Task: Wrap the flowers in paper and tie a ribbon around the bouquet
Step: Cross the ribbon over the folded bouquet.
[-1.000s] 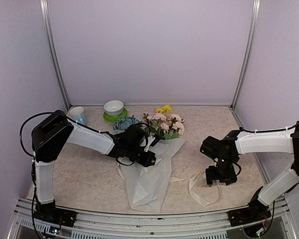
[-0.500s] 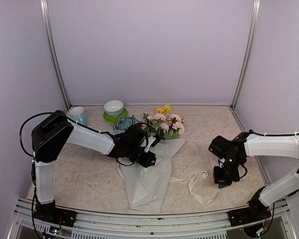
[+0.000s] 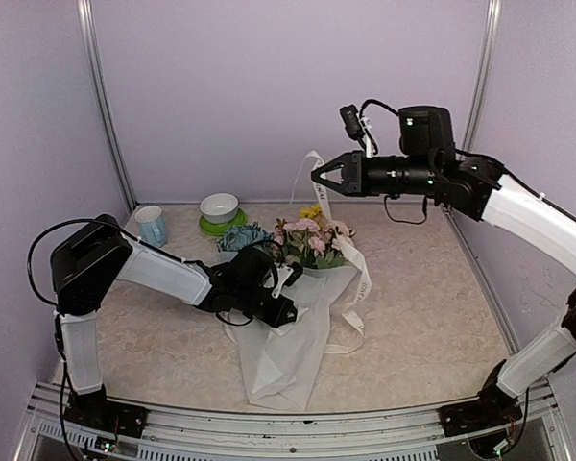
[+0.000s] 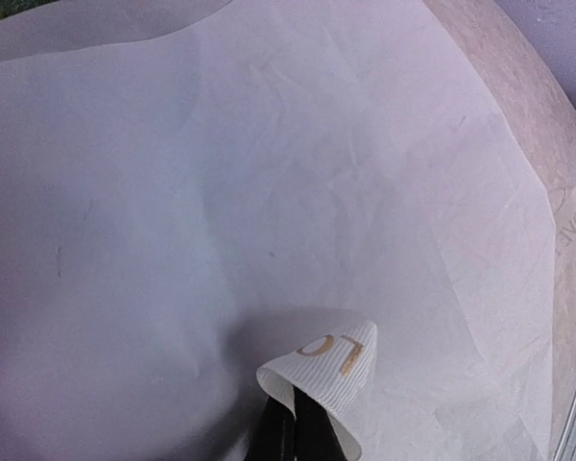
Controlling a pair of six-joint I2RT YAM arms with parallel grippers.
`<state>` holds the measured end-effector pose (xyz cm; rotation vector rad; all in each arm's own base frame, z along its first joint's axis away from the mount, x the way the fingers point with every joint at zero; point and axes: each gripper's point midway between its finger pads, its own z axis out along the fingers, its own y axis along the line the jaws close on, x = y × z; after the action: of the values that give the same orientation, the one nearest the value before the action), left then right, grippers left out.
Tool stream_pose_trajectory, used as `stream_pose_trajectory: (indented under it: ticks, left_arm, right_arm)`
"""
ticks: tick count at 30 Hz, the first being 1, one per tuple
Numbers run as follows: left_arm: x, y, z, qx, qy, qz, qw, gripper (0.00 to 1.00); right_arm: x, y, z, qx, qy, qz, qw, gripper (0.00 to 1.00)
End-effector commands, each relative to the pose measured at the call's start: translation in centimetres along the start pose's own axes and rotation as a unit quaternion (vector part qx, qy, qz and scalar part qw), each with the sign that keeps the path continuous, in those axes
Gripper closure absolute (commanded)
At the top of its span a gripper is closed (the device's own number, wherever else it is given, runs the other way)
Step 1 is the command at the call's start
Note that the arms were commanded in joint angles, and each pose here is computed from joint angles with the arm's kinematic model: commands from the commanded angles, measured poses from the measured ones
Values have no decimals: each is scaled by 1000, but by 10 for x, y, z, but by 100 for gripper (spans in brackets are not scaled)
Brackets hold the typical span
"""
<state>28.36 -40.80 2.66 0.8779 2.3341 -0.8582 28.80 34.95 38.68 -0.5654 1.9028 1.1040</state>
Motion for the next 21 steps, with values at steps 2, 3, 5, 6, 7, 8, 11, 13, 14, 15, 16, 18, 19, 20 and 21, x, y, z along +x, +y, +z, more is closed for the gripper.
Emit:
stream_pose_trajectory:
  ticks: [2,3,5,6,7,8,11,13,14,15,16,18,19,20,21]
  left_arm:
    - [-11,-8,-18,-2,-45,-15,999,100]
    - [-12,-8,-20,0,-53,-19,998,100]
    - [-10,-8,-21,2,-59,-26,998,100]
    - [-10,-8,-20,3,-60,-28,998,100]
    - [-10,-8,-20,4,-60,-29,998,100]
    - [-10,-9,-19,6,-60,-29,998,100]
    - [-10,-10,-20,8,-63,-27,998,100]
    - [-11,-10,-21,6,-65,-39,997,100]
    - [-11,-9,-21,4,-65,-40,997,100]
    - [-11,-10,-21,5,-65,-40,997,100]
    - [-12,-10,-22,4,-66,-40,997,100]
    - [-12,-10,-23,2,-66,-39,997,100]
    - [-12,-10,-23,1,-66,-39,997,100]
    - [-12,-9,-24,-1,-67,-40,997,100]
    - [-12,-8,-24,-2,-66,-40,997,100]
  right_arm:
    - [-7,8,78,-91,-10,-14,996,100]
    - [-6,12,89,-99,-8,-14,995,100]
    - [1,23,112,-113,1,-20,993,100]
    - [4,22,121,-111,4,-13,994,100]
    - [7,15,127,-102,5,6,995,100]
    - [10,3,131,-86,4,29,996,100]
    - [21,-39,131,-36,-6,82,996,100]
    - [29,-58,131,-19,-1,107,994,100]
    - [34,-65,132,-12,4,112,994,100]
    - [39,-70,134,-7,12,113,994,98]
    - [45,-72,138,-8,27,110,994,91]
    - [61,-75,148,-11,73,104,992,67]
    - [68,-77,151,-5,96,103,990,57]
    - [73,-82,153,9,114,104,988,48]
    - [76,-86,151,25,126,103,986,41]
